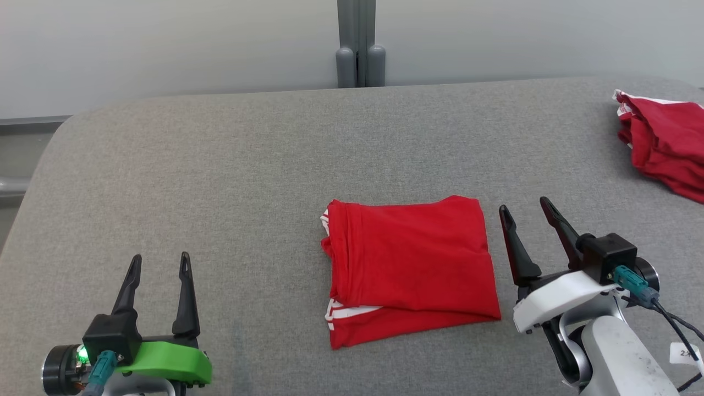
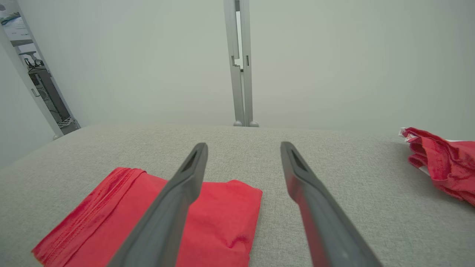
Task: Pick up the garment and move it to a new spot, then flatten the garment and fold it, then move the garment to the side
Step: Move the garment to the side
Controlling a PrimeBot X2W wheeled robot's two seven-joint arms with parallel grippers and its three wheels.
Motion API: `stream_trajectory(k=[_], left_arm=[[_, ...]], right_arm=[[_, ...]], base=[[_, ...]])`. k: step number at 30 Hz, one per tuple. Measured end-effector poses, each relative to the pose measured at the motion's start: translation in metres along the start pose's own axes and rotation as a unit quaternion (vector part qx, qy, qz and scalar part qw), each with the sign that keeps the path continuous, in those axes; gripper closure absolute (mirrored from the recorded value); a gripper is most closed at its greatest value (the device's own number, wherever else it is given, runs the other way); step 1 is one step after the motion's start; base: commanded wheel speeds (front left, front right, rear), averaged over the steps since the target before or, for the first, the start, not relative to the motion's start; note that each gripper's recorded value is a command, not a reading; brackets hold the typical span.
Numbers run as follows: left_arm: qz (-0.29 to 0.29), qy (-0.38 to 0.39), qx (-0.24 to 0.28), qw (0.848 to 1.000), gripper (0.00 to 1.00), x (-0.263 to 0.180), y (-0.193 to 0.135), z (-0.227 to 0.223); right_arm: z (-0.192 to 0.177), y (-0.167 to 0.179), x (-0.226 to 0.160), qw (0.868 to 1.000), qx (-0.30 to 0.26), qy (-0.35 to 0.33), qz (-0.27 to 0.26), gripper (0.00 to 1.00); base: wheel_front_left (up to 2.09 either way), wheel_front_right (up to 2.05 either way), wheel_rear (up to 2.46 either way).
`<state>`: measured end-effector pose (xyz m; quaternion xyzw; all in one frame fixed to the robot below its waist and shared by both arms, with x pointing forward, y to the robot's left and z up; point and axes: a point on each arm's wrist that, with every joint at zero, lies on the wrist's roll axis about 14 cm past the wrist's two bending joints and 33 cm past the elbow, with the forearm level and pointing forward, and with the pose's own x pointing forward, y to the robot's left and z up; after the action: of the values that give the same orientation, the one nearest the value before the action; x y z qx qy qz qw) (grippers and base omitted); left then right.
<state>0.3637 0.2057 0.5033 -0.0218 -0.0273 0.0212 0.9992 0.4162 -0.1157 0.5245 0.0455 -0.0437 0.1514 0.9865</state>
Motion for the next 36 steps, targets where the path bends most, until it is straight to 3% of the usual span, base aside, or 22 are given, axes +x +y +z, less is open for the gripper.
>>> stream_trajectory(k=[15,25,30,31,32,36], left_arm=[[0.009,0.015,-0.003,1.000,0.00,0.006,0.001,-0.012],[0.016,0.030,-0.007,0.999,0.00,0.015,0.004,-0.025],[0.019,0.041,-0.009,0.999,0.00,0.018,0.004,-0.033],[0.018,0.041,-0.009,0.999,0.00,0.020,0.004,-0.033],[0.018,0.042,-0.009,0.999,0.00,0.021,0.003,-0.034],[0.014,0.042,-0.013,0.999,0.00,0.026,-0.001,-0.035]], right_arm=[[-0.077,0.003,0.025,0.992,0.007,0.125,0.011,0.00],[-0.144,0.011,0.011,0.975,0.040,0.221,0.005,0.00],[-0.157,0.017,0.013,0.971,0.052,0.235,0.006,0.00],[-0.158,0.018,0.014,0.970,0.057,0.236,0.005,0.78],[-0.159,0.019,0.014,0.969,0.059,0.238,0.006,1.00],[-0.160,0.025,0.022,0.969,0.064,0.238,0.014,1.00]], base=[[0.00,0.00,0.00],[0.00,0.00,0.00],[0.00,0.00,0.00],[0.00,0.00,0.00],[0.00,0.00,0.00],[0.00,0.00,0.00]])
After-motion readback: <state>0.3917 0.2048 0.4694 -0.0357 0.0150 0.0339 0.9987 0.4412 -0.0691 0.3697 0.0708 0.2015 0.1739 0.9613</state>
